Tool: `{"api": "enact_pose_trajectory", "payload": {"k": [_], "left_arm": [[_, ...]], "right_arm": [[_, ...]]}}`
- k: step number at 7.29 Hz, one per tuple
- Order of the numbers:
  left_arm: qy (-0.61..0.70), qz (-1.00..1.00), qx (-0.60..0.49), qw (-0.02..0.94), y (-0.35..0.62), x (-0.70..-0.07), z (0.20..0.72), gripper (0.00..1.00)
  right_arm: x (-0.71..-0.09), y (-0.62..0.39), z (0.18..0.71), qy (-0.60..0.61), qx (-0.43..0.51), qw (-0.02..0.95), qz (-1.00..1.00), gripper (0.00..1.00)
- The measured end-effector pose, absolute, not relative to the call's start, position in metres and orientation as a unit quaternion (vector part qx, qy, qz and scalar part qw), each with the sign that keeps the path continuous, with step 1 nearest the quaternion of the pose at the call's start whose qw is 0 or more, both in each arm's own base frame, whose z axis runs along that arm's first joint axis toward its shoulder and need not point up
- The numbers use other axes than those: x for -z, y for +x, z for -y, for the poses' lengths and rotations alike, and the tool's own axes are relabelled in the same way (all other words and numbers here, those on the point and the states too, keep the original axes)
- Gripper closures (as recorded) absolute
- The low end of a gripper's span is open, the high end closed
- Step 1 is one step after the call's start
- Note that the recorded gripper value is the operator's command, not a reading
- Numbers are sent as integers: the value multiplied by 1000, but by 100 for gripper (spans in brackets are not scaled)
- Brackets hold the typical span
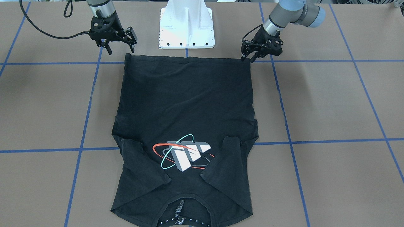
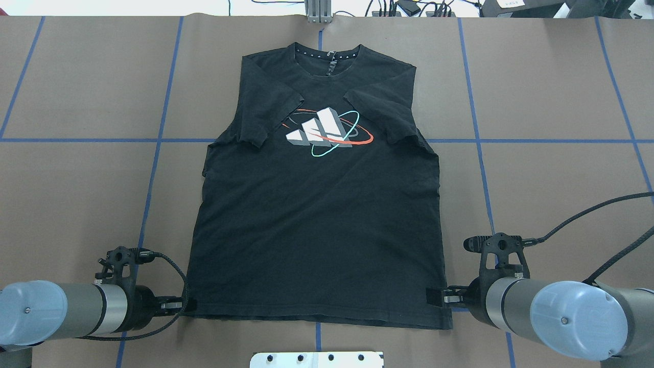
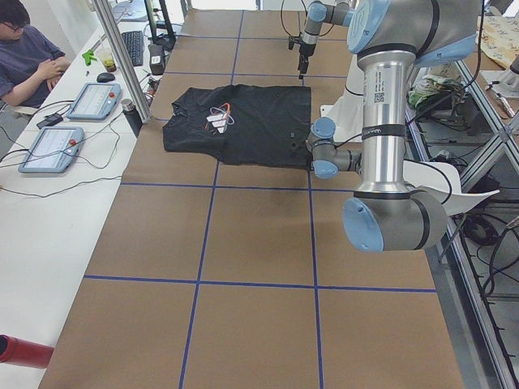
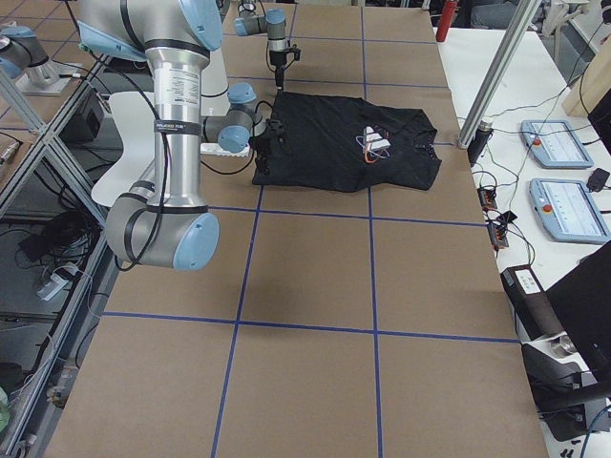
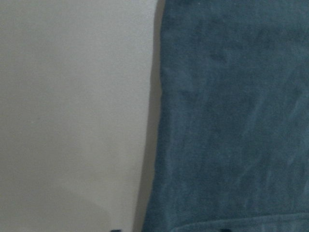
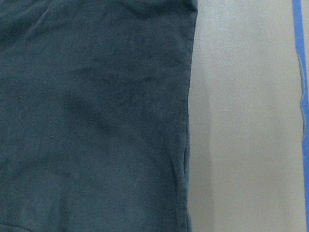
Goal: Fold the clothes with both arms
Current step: 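Grasp the hem corners with the left and right grippers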
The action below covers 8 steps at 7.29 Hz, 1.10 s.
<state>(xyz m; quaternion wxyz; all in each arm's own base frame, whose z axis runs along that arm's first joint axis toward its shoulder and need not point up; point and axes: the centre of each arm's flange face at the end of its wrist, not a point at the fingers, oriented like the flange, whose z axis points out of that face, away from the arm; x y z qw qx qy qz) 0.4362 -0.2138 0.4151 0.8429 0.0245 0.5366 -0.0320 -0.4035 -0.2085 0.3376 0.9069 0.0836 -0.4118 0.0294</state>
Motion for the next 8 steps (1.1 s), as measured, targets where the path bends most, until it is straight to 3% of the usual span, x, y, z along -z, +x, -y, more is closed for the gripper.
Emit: {"api": "enact_pose_trajectory", "payload": {"k": [2, 3, 4, 8], "left_arm": [[24, -536, 32, 843, 437, -416, 214, 67], [24, -535, 32, 844, 437, -416, 214, 91], [24, -534, 32, 844, 437, -417, 214, 100], [23, -534, 32, 844, 437, -417, 214, 100]], "right_arm": [[-338, -404, 208, 84, -29, 907, 412, 0], [-338, -404, 208, 84, -29, 907, 412, 0], [-340, -405, 208, 83, -29, 908, 409, 0], [-353, -413, 203, 88, -26, 914, 396, 0]]}}
